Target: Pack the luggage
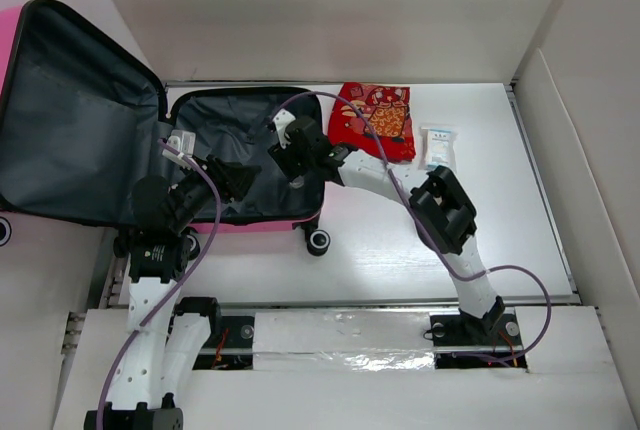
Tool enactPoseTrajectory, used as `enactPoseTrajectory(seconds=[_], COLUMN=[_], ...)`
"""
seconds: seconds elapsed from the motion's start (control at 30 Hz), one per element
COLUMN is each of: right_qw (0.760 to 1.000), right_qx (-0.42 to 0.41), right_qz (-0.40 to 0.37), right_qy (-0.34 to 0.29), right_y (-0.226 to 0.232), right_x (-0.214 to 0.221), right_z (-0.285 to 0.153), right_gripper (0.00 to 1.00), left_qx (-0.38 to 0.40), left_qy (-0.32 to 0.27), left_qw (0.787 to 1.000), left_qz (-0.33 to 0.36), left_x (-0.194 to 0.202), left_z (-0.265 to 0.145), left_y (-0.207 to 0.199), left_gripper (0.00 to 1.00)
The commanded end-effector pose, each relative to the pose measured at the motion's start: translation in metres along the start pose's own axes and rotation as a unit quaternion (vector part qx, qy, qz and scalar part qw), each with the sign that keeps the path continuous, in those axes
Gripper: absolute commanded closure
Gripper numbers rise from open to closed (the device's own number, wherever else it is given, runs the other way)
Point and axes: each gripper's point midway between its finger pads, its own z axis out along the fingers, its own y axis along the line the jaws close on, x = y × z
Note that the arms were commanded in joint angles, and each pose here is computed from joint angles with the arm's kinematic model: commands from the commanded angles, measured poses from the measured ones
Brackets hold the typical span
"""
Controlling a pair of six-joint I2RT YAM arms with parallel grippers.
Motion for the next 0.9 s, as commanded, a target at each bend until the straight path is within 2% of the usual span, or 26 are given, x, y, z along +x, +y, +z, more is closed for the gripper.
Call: enactPoseTrajectory(seconds=[0.0, 0.03, 0.07, 0.17, 0.23, 0.27, 0.33, 0.37, 0.4, 0.47, 0.5, 0.53, 0.57, 0.6, 0.63, 0.67, 0.7, 0.8, 0.83, 0.87], right_qw=[0.996, 0.995, 0.994, 0.99, 0.987, 0.983, 0.98, 0.978, 0.962, 0.961, 0.947, 0.951, 0.945, 0.93, 0.912, 0.907, 0.894, 0.875, 0.87, 0.867], right_qx=[0.041, 0.04, 0.04, 0.038, 0.033, 0.034, 0.045, 0.054, 0.071, 0.102, 0.133, 0.159, 0.194, 0.25, 0.276, 0.312, 0.341, 0.371, 0.371, 0.372], right_qz=[0.004, 0.003, 0.002, -0.003, -0.006, -0.003, 0.003, 0.008, 0.022, 0.048, 0.077, 0.088, 0.106, 0.137, 0.172, 0.187, 0.204, 0.242, 0.259, 0.267], right_qy=[-0.083, -0.091, -0.105, -0.135, -0.155, -0.181, -0.195, -0.202, -0.262, -0.252, -0.282, -0.25, -0.243, -0.233, -0.25, -0.212, -0.205, -0.196, -0.195, -0.197], right_y=[-0.019, -0.019, -0.02, -0.022, -0.017, -0.02, -0.025, -0.029, -0.039, -0.064, -0.082, -0.094, -0.115, -0.137, -0.15, -0.167, -0.179, -0.199, -0.202, -0.203], right_x=[-0.062, -0.068, -0.081, -0.109, -0.12, -0.139, -0.138, -0.137, -0.167, -0.134, -0.141, -0.101, -0.083, -0.061, -0.052, -0.002, 0.019, 0.077, 0.087, 0.094], right_z=[-0.007, -0.01, -0.015, -0.037, -0.052, -0.077, -0.096, -0.108, -0.151, -0.162, -0.199, -0.195, -0.206, -0.219, -0.247, -0.247, -0.258, -0.284, -0.288, -0.295], right_gripper=[0.37, 0.33, 0.24, 0.15, 0.14, 0.14, 0.15, 0.19, 0.25, 0.63, 0.78, 0.89, 1.0, 1.0, 1.0, 1.0, 1.0, 1.0, 0.95, 0.77], left_qx=[0.014, 0.015, 0.015, 0.015, 0.013, 0.013, 0.015, 0.015, 0.015, 0.017, 0.018, 0.019, 0.021, 0.022, 0.023, 0.024, 0.029, 0.034, 0.034, 0.033], left_qy=[-0.028, -0.028, -0.027, -0.029, -0.027, -0.026, -0.027, -0.028, -0.027, -0.027, -0.026, -0.026, -0.027, -0.026, -0.025, -0.025, -0.024, -0.024, -0.023, -0.023], left_qw=[0.999, 0.999, 0.999, 0.999, 0.999, 0.999, 0.999, 0.999, 0.999, 0.999, 0.999, 0.999, 0.999, 0.999, 0.999, 0.999, 0.999, 0.999, 0.999, 0.999], left_qz=[0.028, 0.029, 0.028, 0.029, 0.028, 0.027, 0.028, 0.029, 0.027, 0.028, 0.028, 0.028, 0.029, 0.027, 0.026, 0.027, 0.026, 0.025, 0.024, 0.023], left_x=[-0.022, -0.022, -0.021, -0.022, -0.022, -0.022, -0.021, -0.022, -0.021, -0.022, -0.022, -0.021, -0.021, -0.021, -0.021, -0.021, -0.02, -0.02, -0.019, -0.02], left_z=[-0.002, -0.002, -0.002, -0.002, -0.001, -0.001, -0.002, -0.002, -0.002, -0.002, -0.002, -0.002, -0.002, -0.002, -0.002, -0.001, -0.001, -0.001, -0.001, 0.0], left_y=[-0.013, -0.014, -0.014, -0.014, -0.013, -0.013, -0.014, -0.014, -0.013, -0.015, -0.015, -0.015, -0.016, -0.016, -0.016, -0.016, -0.018, -0.02, -0.019, -0.019], left_gripper=[0.43, 0.43, 0.43, 0.43, 0.43, 0.43, 0.43, 0.43, 0.43, 0.43, 0.43, 0.43, 0.43, 0.43, 0.43, 0.43, 0.43, 0.43, 0.43, 0.43])
